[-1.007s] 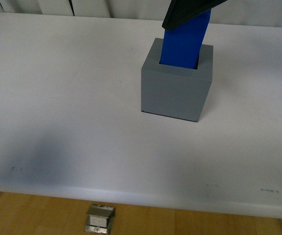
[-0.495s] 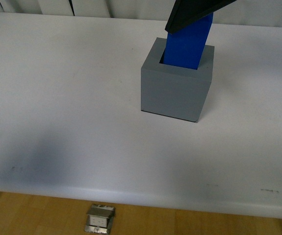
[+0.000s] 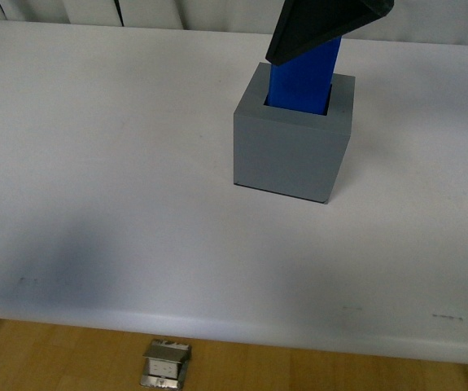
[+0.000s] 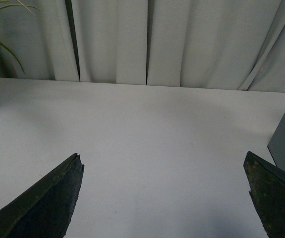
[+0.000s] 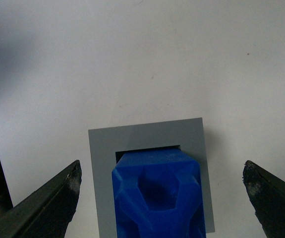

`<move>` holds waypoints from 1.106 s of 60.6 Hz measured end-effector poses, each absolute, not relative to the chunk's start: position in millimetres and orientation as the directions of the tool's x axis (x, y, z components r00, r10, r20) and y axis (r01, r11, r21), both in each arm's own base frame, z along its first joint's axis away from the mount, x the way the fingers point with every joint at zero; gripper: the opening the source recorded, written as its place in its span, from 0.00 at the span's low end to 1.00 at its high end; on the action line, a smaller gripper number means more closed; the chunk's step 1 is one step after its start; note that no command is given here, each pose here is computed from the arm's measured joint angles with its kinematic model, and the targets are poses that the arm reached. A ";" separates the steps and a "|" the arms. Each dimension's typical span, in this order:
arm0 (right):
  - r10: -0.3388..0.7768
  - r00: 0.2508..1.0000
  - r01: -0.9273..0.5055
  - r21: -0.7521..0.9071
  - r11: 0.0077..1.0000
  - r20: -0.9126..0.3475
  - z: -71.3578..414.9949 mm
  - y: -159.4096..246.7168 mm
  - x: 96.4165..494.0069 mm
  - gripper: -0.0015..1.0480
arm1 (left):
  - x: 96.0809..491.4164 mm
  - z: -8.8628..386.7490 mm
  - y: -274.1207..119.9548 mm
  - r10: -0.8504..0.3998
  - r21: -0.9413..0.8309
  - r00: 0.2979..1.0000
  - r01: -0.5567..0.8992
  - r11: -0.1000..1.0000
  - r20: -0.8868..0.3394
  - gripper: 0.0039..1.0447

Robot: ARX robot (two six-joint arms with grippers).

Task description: Insert blue part into gray base

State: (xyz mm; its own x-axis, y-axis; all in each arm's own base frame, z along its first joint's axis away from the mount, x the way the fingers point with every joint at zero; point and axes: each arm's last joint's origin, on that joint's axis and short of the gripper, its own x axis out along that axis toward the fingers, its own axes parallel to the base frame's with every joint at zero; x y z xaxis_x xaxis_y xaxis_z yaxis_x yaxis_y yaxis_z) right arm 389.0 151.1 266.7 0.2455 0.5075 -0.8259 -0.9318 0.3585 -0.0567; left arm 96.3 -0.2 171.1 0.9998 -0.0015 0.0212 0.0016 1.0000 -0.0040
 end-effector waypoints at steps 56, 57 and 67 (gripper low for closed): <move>0.263 0.923 -0.295 -0.074 0.953 -0.281 291.3 16.9 217.6 0.91 | 96.3 171.1 -0.2 -0.002 -0.004 1.000 0.002 1.000 0.021 0.94; 0.238 0.932 -0.265 -0.066 0.962 -0.272 287.8 13.9 212.9 0.91 | 96.3 171.1 -0.1 -0.001 -0.004 1.000 0.001 1.000 0.021 0.94; 0.163 0.950 -0.175 -0.023 0.984 -0.266 275.3 4.6 198.0 0.91 | 96.3 171.1 -0.2 -0.002 -0.004 1.000 0.002 1.000 0.021 0.94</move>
State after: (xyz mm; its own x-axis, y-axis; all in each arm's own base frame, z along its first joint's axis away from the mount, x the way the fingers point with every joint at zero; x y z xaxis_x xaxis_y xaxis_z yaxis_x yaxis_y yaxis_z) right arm 198.0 4.6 275.3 0.9502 0.1626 -0.2660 -0.1749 0.9843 -0.0231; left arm 96.3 -0.2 171.1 0.9998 -0.0015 0.0212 0.0016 1.0000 -0.0040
